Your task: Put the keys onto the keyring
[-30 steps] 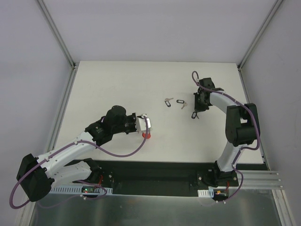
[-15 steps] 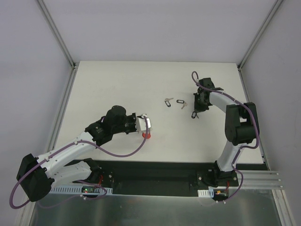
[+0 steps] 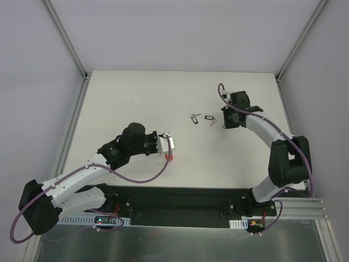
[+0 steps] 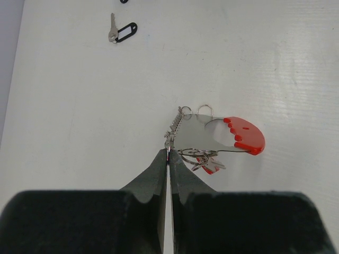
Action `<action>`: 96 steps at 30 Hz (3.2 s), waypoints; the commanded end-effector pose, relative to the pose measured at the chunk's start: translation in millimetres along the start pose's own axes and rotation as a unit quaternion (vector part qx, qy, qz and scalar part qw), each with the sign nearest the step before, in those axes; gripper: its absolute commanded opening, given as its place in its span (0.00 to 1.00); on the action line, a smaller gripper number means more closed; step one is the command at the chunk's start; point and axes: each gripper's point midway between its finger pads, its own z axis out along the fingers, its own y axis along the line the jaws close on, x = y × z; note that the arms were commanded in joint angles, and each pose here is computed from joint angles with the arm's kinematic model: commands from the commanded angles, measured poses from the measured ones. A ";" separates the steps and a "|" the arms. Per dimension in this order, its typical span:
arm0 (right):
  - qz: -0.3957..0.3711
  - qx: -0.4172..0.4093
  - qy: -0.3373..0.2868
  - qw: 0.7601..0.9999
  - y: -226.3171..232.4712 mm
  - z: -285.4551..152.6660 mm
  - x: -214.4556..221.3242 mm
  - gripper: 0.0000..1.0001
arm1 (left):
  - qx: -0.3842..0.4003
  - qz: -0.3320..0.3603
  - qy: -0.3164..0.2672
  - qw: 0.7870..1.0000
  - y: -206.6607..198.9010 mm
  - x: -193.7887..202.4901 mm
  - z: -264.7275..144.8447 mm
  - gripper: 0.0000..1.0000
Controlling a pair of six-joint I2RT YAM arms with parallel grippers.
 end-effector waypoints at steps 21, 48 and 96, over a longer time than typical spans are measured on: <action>-0.375 -0.243 -0.253 0.858 170.3 -171.8 16.4 0.05 | 0.060 0.003 -0.156 0.986 -19.9 -73.9 -31.2 0.00; -0.471 -0.352 -0.224 0.777 261.2 -189.3 68.8 0.01 | 0.166 -0.002 -0.203 0.965 -55.9 -89.1 -31.0 0.00; -0.480 -0.339 -0.250 0.769 264.8 -194.9 67.8 0.01 | 0.138 -0.009 -0.195 0.971 -47.3 -88.3 -28.8 0.00</action>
